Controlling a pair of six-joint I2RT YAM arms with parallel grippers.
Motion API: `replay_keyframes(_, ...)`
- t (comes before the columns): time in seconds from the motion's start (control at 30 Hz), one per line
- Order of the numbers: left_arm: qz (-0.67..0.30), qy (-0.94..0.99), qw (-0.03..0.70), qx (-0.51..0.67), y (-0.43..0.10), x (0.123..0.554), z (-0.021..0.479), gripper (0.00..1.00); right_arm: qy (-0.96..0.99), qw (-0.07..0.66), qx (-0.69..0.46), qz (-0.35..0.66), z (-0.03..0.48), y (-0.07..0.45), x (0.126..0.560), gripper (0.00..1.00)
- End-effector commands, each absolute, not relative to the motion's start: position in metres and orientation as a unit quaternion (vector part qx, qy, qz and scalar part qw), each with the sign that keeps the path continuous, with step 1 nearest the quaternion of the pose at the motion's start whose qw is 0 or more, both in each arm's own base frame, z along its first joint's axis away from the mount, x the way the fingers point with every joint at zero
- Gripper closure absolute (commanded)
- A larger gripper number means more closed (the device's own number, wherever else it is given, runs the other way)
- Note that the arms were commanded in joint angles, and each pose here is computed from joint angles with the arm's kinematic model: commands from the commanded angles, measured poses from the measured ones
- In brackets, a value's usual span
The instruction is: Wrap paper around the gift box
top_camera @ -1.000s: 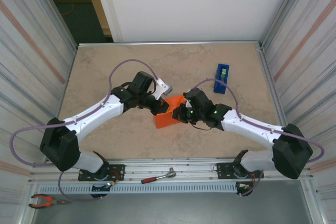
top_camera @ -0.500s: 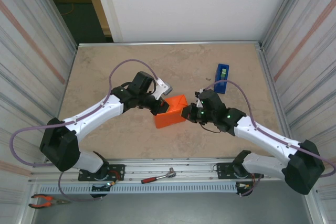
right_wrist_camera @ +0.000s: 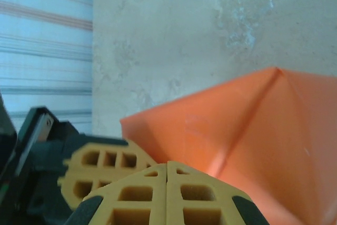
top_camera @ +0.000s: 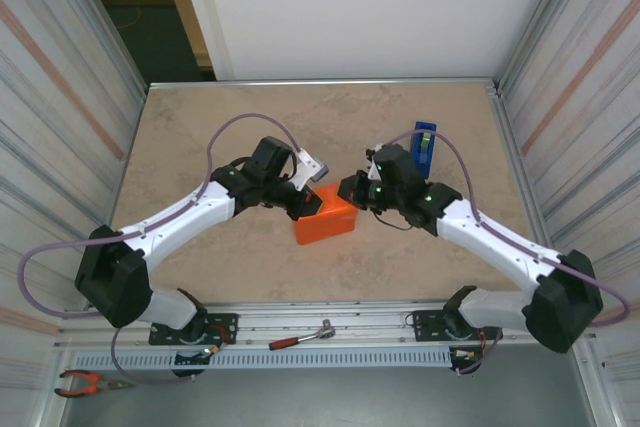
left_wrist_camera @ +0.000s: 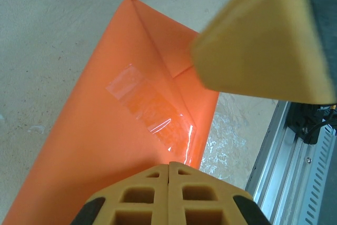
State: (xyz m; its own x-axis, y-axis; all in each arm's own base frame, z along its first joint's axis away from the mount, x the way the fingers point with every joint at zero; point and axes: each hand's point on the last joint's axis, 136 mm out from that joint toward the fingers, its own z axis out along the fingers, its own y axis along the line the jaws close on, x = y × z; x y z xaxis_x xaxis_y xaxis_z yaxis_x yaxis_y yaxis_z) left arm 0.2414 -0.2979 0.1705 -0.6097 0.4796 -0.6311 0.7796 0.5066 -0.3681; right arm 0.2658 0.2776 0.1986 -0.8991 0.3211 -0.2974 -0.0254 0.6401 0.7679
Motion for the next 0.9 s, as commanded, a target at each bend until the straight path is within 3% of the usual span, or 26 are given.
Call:
replay_keyframes(0.0,-0.291,0.865,0.174,0.369,-0.278,0.225,0.137,1.0,0.876,0.199,0.073,0.432,0.201,0.294,0.28,1.0)
replay_keyframes(0.3,-0.295,0.858,0.188,0.376,-0.279,0.226,0.145,1.0,0.897,0.165,0.107,0.397,0.154,0.282,0.289,1.0)
replay_keyframes(0.5,-0.317,0.847,0.236,0.355,-0.28,0.243,0.181,1.0,0.889,0.183,0.109,0.405,0.173,0.275,0.291,1.0)
replay_keyframes(0.57,-0.324,0.842,0.264,0.341,-0.277,0.251,0.2,0.87,0.885,0.2,0.099,0.409,0.19,0.273,0.291,1.0)
replay_keyframes(0.67,-0.329,0.835,0.303,0.32,-0.267,0.256,0.224,0.66,0.881,0.228,0.091,0.404,0.212,0.262,0.287,0.84)
replay_keyframes(0.87,-0.321,0.845,0.319,0.284,-0.245,0.24,0.221,0.36,0.883,0.259,0.105,0.377,0.215,0.222,0.266,0.35)
